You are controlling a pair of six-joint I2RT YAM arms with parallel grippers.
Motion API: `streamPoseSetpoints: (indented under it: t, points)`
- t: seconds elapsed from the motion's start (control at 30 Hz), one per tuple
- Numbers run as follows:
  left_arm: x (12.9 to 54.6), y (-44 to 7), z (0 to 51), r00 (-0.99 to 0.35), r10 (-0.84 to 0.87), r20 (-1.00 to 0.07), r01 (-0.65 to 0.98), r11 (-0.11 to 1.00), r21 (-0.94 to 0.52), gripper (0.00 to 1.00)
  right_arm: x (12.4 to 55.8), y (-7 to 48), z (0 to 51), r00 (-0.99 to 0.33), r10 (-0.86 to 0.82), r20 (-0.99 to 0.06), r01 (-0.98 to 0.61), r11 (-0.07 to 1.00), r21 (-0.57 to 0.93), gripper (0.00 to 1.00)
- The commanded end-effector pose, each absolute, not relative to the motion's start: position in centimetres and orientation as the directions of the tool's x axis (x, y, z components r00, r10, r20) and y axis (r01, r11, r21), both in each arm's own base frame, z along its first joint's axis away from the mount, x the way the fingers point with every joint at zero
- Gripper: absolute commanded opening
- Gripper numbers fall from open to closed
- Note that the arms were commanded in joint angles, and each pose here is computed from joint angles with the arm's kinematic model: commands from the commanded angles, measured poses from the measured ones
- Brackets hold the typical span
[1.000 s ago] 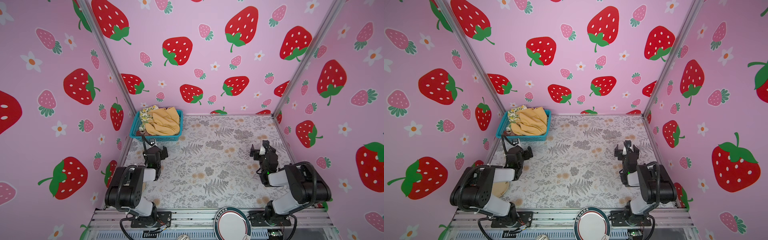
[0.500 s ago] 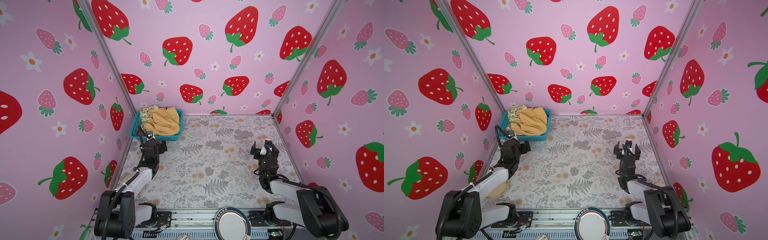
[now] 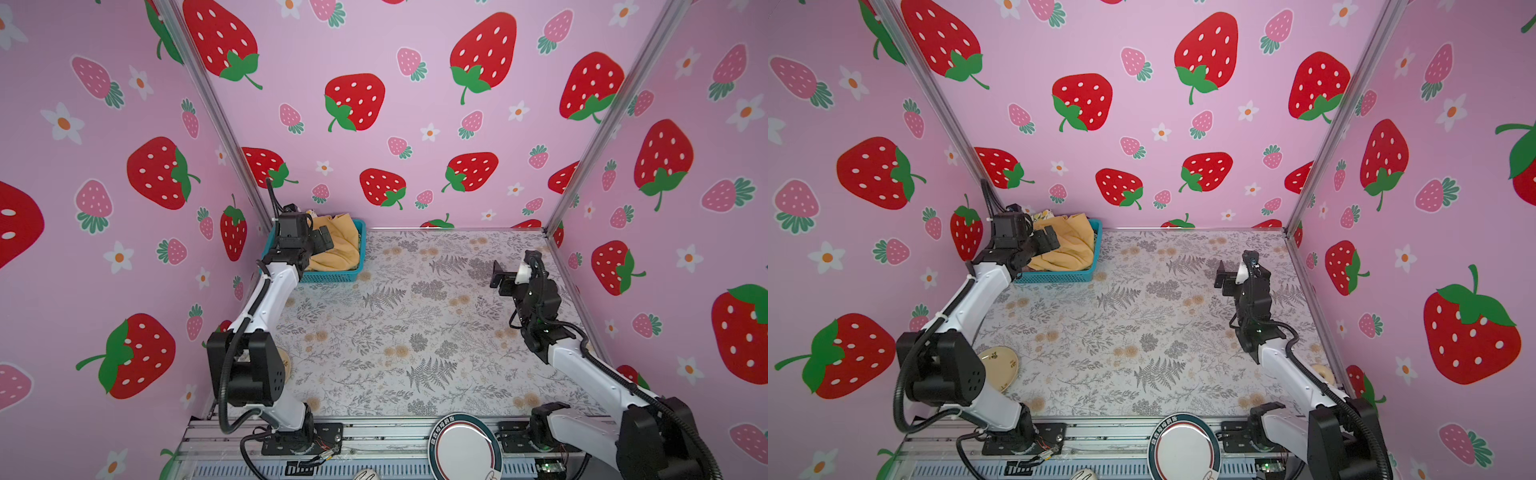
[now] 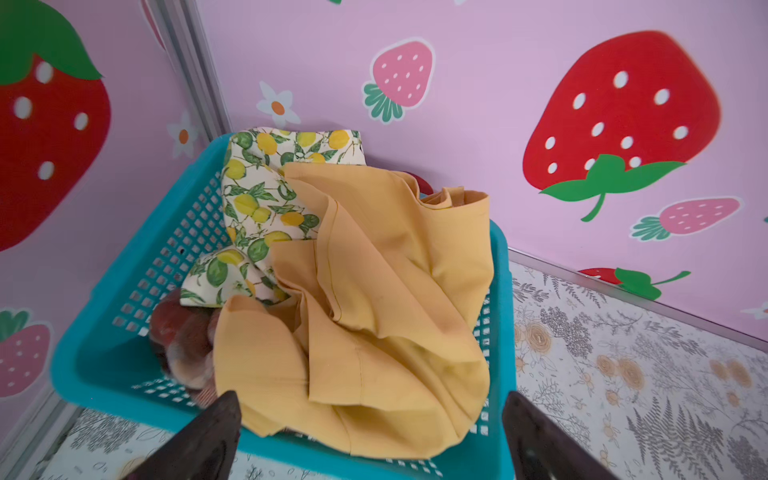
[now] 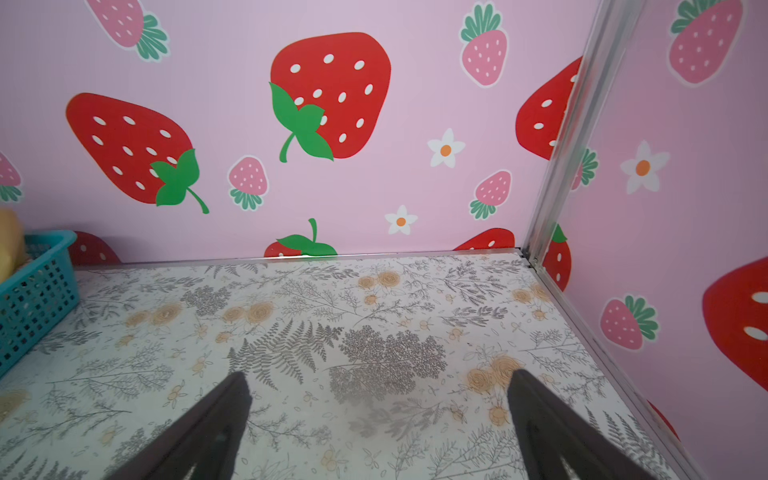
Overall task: Fold and stack the skirts
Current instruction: 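Reach the left gripper into the teal basket and grasp the yellow skirt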
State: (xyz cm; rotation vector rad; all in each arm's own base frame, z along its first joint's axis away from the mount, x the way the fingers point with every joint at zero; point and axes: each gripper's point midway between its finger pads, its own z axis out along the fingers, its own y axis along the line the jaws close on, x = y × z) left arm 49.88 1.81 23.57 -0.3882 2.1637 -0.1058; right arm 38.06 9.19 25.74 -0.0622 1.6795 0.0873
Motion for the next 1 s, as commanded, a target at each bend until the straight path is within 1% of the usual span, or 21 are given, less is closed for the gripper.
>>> streamPoseSetpoints:
  t: [0.0, 0.13, 0.33, 0.4, 0.47, 0.53, 0.6, 0.73, 0.77, 0.8, 0.83, 0.9, 0.97]
  points:
    - [49.4, 0.6, 19.8, -0.663, -0.360, -0.657, -0.233, 0.932, -0.276, 0.99, 38.1, 10.5, 24.6, -0.208, 0.009, -0.978, -0.147, 0.988, 0.040, 1.00]
    - [51.2, -0.3, 18.6, -0.710, -0.366, -0.602, -0.217, 0.927, -0.307, 0.99, 38.3, 10.6, 24.8, -0.208, 0.028, -0.978, -0.142, 0.988, 0.058, 1.00]
    - [52.0, -0.4, 16.6, -0.747, -0.376, -0.548, -0.247, 0.922, -0.297, 0.96, 38.8, 10.8, 23.9, -0.234, 0.040, -0.971, -0.133, 0.988, 0.073, 1.00]
    - [51.9, 0.0, 15.6, -0.765, -0.382, -0.519, -0.273, 0.922, -0.276, 0.93, 39.0, 10.8, 23.6, -0.242, 0.043, -0.969, -0.130, 0.989, 0.077, 1.00]
    - [51.8, 0.2, 14.7, -0.780, -0.385, -0.493, -0.291, 0.921, -0.258, 0.88, 39.1, 10.9, 23.4, -0.245, 0.049, -0.968, -0.131, 0.988, 0.083, 1.00]
    - [51.7, 0.3, 14.1, -0.786, -0.390, -0.479, -0.306, 0.919, -0.248, 0.79, 39.2, 11.2, 23.4, -0.248, 0.053, -0.967, -0.139, 0.986, 0.090, 1.00]
    - [51.7, 0.2, 13.8, -0.789, -0.394, -0.472, -0.307, 0.917, -0.253, 0.64, 39.2, 11.3, 23.3, -0.251, 0.054, -0.967, -0.142, 0.986, 0.092, 1.00]
    - [51.7, -0.1, 13.6, -0.799, -0.392, -0.457, -0.301, 0.917, -0.262, 0.39, 39.2, 11.3, 23.4, -0.248, 0.056, -0.967, -0.146, 0.985, 0.095, 1.00]
    - [51.8, -0.2, 13.8, -0.800, -0.391, -0.456, -0.295, 0.917, -0.268, 0.31, 39.2, 11.3, 23.5, -0.246, 0.057, -0.967, -0.148, 0.984, 0.096, 1.00]
    - [51.8, -0.3, 13.8, -0.800, -0.394, -0.452, -0.296, 0.915, -0.273, 0.18, 39.1, 11.3, 23.6, -0.245, 0.058, -0.968, -0.148, 0.984, 0.097, 1.00]
    - [51.9, -0.3, 14.1, -0.799, -0.394, -0.454, -0.293, 0.915, -0.278, 0.15, 39.1, 11.3, 23.7, -0.243, 0.060, -0.968, -0.148, 0.984, 0.098, 1.00]
    - [51.9, -0.6, 14.5, -0.795, -0.395, -0.460, -0.284, 0.913, -0.293, 0.12, 39.0, 11.3, 23.8, -0.239, 0.062, -0.969, -0.149, 0.984, 0.099, 1.00]
    - [51.8, -0.8, 15.0, -0.792, -0.395, -0.466, -0.275, 0.912, -0.305, 0.01, 38.9, 11.2, 24.0, -0.236, 0.063, -0.970, -0.149, 0.984, 0.100, 1.00]
